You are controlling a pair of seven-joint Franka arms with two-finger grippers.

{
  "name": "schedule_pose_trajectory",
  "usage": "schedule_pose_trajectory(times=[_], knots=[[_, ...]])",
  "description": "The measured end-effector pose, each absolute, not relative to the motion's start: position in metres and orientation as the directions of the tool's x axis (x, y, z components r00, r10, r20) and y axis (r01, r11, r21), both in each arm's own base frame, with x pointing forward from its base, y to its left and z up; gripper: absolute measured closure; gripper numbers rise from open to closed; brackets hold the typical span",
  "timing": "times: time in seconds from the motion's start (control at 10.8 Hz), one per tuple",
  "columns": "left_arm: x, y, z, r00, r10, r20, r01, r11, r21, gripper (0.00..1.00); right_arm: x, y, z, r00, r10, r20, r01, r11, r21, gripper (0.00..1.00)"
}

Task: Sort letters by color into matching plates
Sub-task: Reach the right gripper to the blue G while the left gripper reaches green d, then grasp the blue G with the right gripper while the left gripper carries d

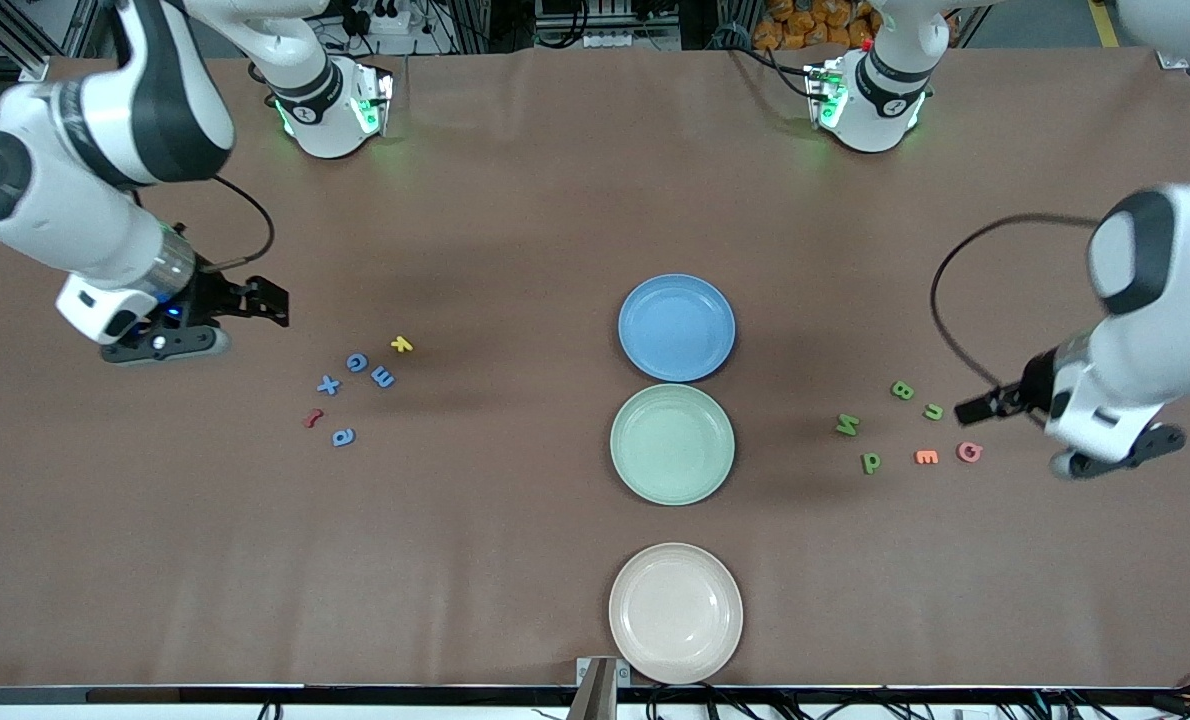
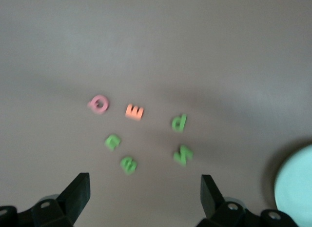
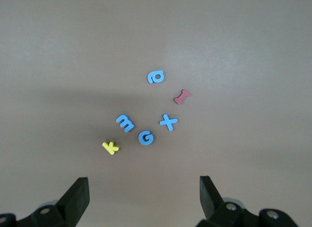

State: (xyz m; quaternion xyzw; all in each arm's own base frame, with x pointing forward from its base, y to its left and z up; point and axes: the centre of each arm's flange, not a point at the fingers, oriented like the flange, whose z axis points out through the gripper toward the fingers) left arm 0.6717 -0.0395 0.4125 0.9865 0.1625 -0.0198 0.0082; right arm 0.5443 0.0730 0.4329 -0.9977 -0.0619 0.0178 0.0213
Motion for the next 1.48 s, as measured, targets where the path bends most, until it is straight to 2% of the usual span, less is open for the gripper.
schedule_pose_trajectory(times=[0.28, 0.46, 0.65, 0.83, 1.11, 1.48], knots=[[0.703, -0.056, 0.312, 0.957, 0.288, 0.047, 0.289, -0.957, -0.022, 0.0, 0.521, 0.078, 0.367, 0.991, 0.135, 0.004, 0.135, -0.99, -0.037, 0.04], [0.705, -0.088, 0.252, 0.968, 0.244, 0.052, 0.246, -0.969, -0.023, 0.0, 0.505, 0.078, 0.331, 0.99, 0.138, 0.018, 0.139, -0.99, -0.034, 0.08], [0.702, -0.105, 0.216, 0.97, 0.244, 0.024, 0.244, -0.969, -0.025, 0.0, 0.498, 0.078, 0.308, 0.991, 0.134, 0.023, 0.135, -0.99, -0.036, 0.14], [0.699, -0.106, 0.198, 0.97, 0.242, 0.002, 0.242, -0.97, -0.031, 0.0, 0.492, 0.084, 0.286, 0.99, 0.138, 0.04, 0.139, -0.989, -0.04, 0.19], [0.697, -0.104, 0.184, 0.97, 0.243, -0.016, 0.242, -0.969, -0.038, 0.0, 0.486, 0.087, 0.252, 0.99, 0.131, 0.052, 0.133, -0.99, -0.05, 0.21], [0.694, -0.103, 0.18, 0.969, 0.244, -0.037, 0.242, -0.969, -0.049, 0.0, 0.483, 0.095, 0.229, 0.99, 0.127, 0.062, 0.13, -0.99, -0.057, 0.28]])
